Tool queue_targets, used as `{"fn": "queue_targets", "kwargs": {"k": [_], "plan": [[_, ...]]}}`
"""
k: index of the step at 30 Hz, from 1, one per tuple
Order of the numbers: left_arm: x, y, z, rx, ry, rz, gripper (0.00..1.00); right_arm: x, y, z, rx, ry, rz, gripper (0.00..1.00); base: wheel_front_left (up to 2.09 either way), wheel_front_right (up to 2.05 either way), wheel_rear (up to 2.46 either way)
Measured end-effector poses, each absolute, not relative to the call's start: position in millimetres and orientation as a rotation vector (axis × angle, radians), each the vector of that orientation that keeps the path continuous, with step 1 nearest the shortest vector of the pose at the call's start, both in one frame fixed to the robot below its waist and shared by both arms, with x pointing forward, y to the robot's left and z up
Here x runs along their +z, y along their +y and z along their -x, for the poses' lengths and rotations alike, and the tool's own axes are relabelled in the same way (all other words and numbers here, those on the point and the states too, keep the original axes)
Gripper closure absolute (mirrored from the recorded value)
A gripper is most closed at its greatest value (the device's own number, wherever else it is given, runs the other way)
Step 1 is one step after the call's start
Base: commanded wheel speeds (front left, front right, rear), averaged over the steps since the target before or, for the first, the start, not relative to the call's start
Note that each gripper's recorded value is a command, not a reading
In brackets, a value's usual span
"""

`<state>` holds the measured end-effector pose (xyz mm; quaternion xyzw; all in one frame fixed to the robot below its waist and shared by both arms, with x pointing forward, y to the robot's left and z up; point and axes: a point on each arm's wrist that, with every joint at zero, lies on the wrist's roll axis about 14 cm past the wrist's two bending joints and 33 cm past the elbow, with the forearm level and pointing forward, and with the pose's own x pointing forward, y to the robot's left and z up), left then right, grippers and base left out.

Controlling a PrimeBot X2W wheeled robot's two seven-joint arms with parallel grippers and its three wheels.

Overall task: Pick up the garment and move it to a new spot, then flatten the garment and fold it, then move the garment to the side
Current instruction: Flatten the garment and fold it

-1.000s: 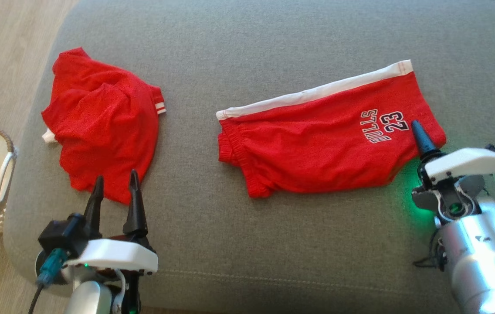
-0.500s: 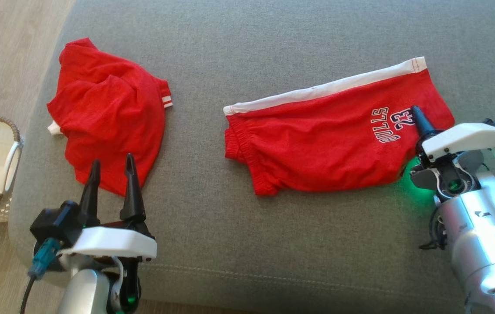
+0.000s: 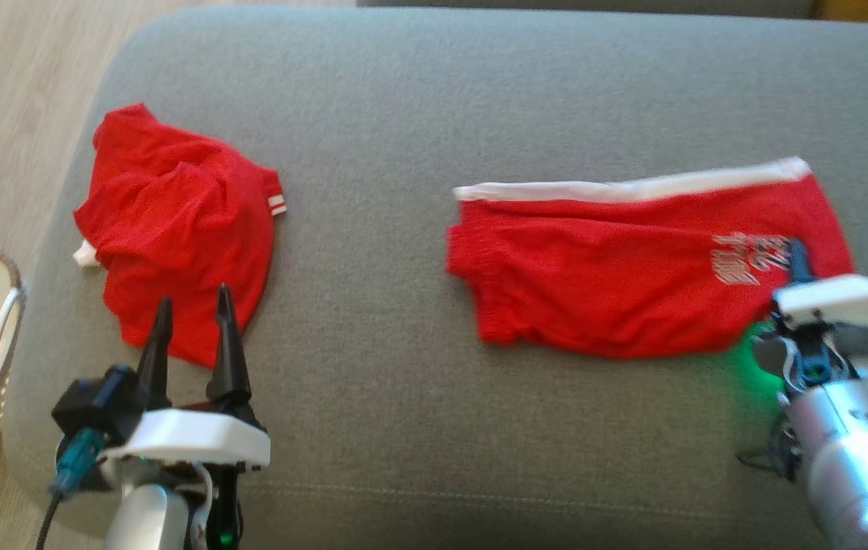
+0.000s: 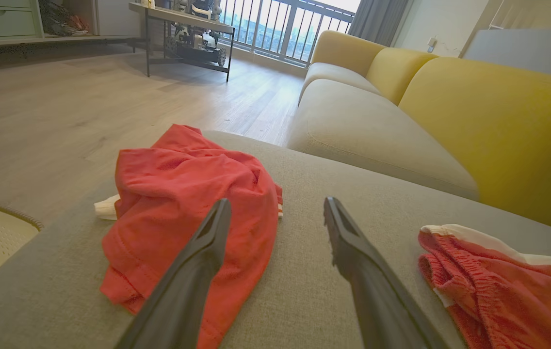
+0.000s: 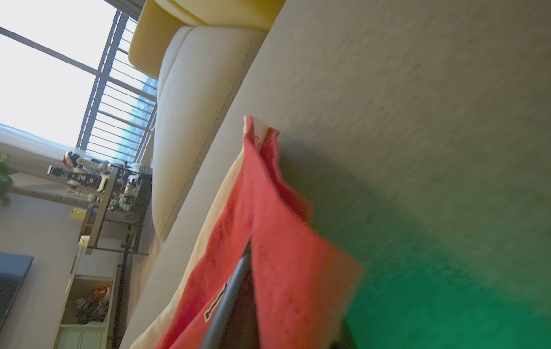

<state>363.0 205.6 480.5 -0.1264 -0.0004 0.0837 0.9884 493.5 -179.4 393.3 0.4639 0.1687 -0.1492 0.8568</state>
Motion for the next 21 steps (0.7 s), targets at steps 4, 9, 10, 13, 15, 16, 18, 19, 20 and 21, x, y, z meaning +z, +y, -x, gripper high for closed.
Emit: {"fn": "queue_targets", "kwargs": {"k": [4, 9, 10, 13, 15, 16, 18, 19, 20, 21], "plan": [[478.2, 200.4, -356.8, 0.153, 0.007, 0.260, 0.00, 396.7, -220.9, -478.3, -0.403, 0.303, -0.913, 1.00, 0.00, 0.00, 0.00], [481.5, 195.3, -356.4, 0.132, -0.002, 0.262, 0.00, 404.1, -234.8, -471.1, -0.414, 0.286, -0.868, 1.00, 0.00, 0.00, 0.00], [481.8, 195.1, -356.1, 0.131, -0.003, 0.262, 0.00, 405.5, -234.7, -470.8, -0.409, 0.285, -0.860, 1.00, 0.00, 0.00, 0.00], [483.9, 195.3, -354.4, 0.131, -0.010, 0.263, 0.00, 414.2, -226.6, -474.1, -0.373, 0.272, -0.840, 1.00, 0.00, 0.00, 0.00], [484.8, 196.5, -352.4, 0.134, -0.013, 0.264, 0.00, 420.0, -210.7, -477.6, -0.350, 0.259, -0.880, 1.00, 0.00, 0.00, 0.00], [486.2, 198.5, -351.5, 0.139, -0.018, 0.265, 0.00, 421.5, -201.1, -478.5, -0.343, 0.256, -0.915, 1.00, 0.00, 0.00, 0.00], [491.5, 204.7, -349.9, 0.158, -0.038, 0.283, 0.00, 427.4, -180.2, -482.3, -0.295, 0.257, -0.932, 1.00, 0.00, 0.00, 0.00], [493.8, 207.1, -349.2, 0.165, -0.046, 0.289, 0.00, 432.9, -172.1, -485.6, -0.267, 0.253, -0.940, 1.00, 0.00, 0.00, 0.00], [495.5, 208.8, -348.5, 0.170, -0.052, 0.292, 0.00, 439.2, -166.4, -489.3, -0.238, 0.246, -0.940, 1.00, 0.00, 0.00, 0.00], [496.3, 210.4, -347.5, 0.175, -0.056, 0.292, 0.00, 446.2, -161.9, -493.3, -0.209, 0.236, -0.936, 1.00, 0.00, 0.00, 0.00]]}}
